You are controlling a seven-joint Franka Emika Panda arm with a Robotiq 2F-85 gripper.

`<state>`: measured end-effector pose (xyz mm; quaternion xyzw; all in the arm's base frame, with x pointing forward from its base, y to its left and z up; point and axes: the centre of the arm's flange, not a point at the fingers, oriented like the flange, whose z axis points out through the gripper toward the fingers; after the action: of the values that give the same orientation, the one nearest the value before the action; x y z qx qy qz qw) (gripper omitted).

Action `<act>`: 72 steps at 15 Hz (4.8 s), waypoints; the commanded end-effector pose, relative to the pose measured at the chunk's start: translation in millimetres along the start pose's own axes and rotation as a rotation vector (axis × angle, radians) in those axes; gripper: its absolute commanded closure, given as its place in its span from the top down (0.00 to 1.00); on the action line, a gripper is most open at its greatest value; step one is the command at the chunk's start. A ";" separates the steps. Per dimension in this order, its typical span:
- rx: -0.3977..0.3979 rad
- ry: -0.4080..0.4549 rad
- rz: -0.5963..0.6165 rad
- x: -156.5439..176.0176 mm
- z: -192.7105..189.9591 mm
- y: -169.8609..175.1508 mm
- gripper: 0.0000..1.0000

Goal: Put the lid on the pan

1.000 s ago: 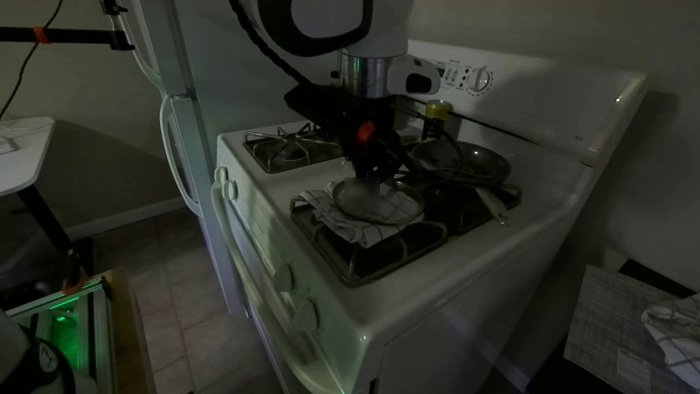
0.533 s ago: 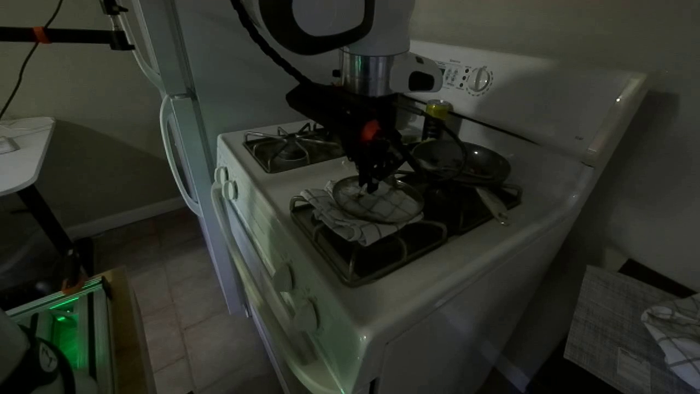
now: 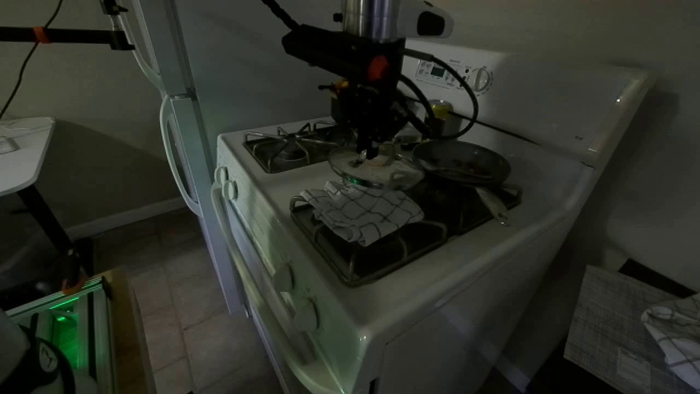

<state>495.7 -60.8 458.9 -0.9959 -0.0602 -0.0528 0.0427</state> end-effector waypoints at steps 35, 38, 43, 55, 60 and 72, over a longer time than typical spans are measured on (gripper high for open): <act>-0.153 0.203 0.067 149.5 8.3 57.4 0.05; -0.156 0.223 0.036 170.6 14.8 49.9 0.05; -0.127 0.226 -0.002 195.0 27.5 34.2 0.05; -0.103 0.187 0.000 194.5 69.7 28.2 0.05; -0.100 0.185 -0.001 195.5 78.1 29.1 0.05; -0.101 0.281 -0.182 172.8 -34.5 13.7 1.00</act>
<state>691.8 -62.2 456.3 -0.9809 -0.0802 -0.1762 -0.0167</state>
